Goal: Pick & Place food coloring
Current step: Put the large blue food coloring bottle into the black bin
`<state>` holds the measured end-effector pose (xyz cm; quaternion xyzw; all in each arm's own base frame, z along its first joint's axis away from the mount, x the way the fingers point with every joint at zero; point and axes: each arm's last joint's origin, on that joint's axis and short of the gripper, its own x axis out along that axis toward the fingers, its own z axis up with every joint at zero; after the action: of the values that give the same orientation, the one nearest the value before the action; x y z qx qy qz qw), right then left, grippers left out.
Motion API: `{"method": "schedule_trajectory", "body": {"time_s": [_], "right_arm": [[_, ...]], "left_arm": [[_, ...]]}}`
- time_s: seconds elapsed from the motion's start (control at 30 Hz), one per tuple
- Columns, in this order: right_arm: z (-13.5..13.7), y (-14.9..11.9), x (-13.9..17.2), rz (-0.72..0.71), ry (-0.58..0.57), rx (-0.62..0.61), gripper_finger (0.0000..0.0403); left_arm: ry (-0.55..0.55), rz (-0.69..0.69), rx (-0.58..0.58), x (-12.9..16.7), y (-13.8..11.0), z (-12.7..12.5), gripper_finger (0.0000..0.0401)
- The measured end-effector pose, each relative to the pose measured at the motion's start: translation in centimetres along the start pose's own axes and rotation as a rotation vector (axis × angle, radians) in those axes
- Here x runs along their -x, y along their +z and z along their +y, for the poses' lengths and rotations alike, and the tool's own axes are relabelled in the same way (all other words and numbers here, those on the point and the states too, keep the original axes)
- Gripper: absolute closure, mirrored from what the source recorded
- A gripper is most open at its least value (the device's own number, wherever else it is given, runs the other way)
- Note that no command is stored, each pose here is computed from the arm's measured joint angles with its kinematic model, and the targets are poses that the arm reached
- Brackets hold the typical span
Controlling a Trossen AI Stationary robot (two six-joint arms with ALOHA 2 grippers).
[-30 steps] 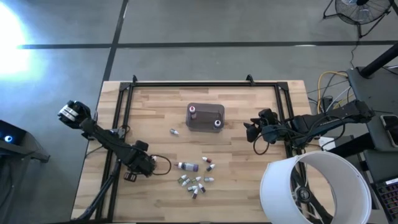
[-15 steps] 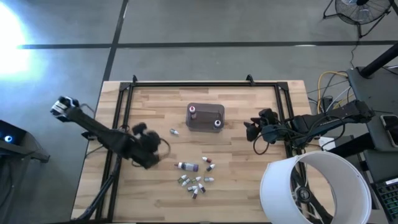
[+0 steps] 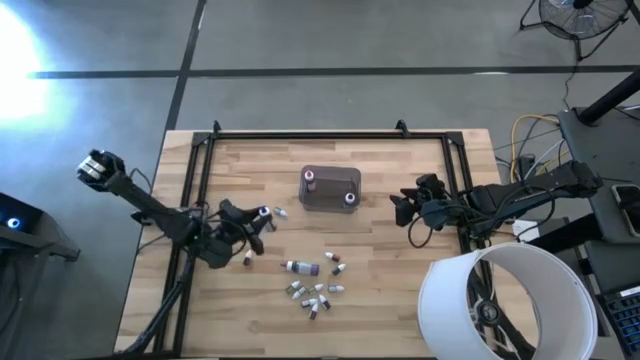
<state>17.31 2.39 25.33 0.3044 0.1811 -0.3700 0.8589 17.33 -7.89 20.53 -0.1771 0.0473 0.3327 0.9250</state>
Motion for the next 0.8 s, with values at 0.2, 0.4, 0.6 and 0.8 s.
{"method": "schedule_trajectory", "body": {"time_s": [0.2, 0.4, 0.6, 0.8], "right_arm": [[0.1, 0.0, 0.0, 0.021, 0.013, -0.006, 0.0181], [0.5, 0.4, 0.2, 0.022, 0.046, -0.020, 0.0181], [1.2, 1.2, 0.7, -0.007, 0.075, 0.002, 0.0181], [1.3, 1.4, 0.8, -0.012, 0.079, -0.002, 0.0181]], "left_arm": [[0.060, -0.034, -0.102, -0.8, -2.3, 0.2, 0.0315], [0.074, 0.011, -0.156, -1.6, -4.6, 0.0, 0.0314], [0.086, 0.025, -0.138, -2.4, -6.8, -0.4, 0.0314], [0.101, 0.032, -0.115, -2.9, -8.4, -0.5, 0.0308]]}}
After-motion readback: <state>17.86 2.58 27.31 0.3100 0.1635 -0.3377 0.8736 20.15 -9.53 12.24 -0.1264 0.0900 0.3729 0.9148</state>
